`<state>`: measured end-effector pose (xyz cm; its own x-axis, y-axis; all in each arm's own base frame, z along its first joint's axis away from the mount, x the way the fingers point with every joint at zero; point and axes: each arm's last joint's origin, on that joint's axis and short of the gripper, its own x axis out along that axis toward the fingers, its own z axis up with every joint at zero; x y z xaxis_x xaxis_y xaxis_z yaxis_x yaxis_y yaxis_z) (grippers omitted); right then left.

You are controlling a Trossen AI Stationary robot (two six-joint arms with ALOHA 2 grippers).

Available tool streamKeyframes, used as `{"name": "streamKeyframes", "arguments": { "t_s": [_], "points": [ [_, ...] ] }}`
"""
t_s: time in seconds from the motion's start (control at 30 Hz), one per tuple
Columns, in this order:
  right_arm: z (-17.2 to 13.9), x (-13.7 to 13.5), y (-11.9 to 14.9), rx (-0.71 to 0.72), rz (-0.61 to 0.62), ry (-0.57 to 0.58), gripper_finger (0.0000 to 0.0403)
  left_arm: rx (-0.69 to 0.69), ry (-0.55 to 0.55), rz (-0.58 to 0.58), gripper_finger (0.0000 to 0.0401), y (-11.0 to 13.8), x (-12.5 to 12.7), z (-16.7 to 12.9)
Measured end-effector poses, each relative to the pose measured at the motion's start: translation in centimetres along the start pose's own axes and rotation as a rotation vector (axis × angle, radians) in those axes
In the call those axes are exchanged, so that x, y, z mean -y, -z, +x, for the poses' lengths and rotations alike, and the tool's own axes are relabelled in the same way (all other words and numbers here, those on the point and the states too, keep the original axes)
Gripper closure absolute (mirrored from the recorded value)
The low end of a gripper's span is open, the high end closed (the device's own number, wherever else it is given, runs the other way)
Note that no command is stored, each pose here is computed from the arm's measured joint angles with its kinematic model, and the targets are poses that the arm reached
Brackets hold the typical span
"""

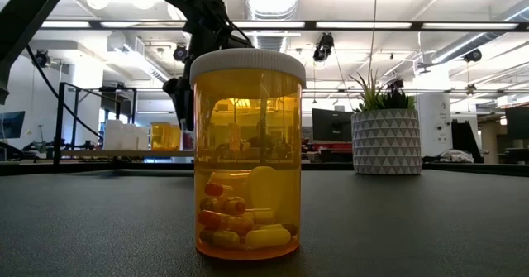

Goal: Pick and place medicine bottles onto shelf by color
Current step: Put the blue pill bottle on the shelf aligned with the other blue pill bottles

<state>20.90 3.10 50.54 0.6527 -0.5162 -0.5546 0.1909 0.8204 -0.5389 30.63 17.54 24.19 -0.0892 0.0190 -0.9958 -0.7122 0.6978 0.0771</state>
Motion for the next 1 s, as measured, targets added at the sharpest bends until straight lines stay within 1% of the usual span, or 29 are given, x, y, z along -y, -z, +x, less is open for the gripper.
{"name": "streamKeyframes", "arguments": {
  "t_s": [0.27, 0.43, 0.63, 0.8, 0.9, 1.0],
  "points": [
    [0.00, 0.01, 0.00, 0.000, 0.001, 0.005, 0.0199, 0.023, 0.005, -0.002, 0.0283, -0.22, 0.06, 0.00],
    [-0.01, 0.02, 0.01, 0.000, 0.002, 0.005, 0.0199, 0.029, -0.043, -0.004, 0.0283, -0.21, -0.17, 0.03],
    [-0.01, 0.02, 0.01, 0.000, 0.002, 0.005, 0.0199, 0.030, -0.046, -0.009, 0.0283, -0.26, -0.32, 0.04],
    [-0.01, 0.02, 0.01, 0.000, 0.002, 0.005, 0.0199, 0.030, -0.044, -0.040, 0.0282, -0.25, -0.32, 0.04],
    [-0.01, 0.02, 0.01, 0.000, 0.002, 0.005, 0.0199, 0.029, -0.044, -0.040, 0.0274, -0.25, -0.32, 0.04],
    [-0.01, 0.02, 0.01, 0.000, 0.002, 0.005, 0.0199, 0.030, -0.043, -0.057, 0.0252, -0.25, -0.31, 0.04]
  ]
}}
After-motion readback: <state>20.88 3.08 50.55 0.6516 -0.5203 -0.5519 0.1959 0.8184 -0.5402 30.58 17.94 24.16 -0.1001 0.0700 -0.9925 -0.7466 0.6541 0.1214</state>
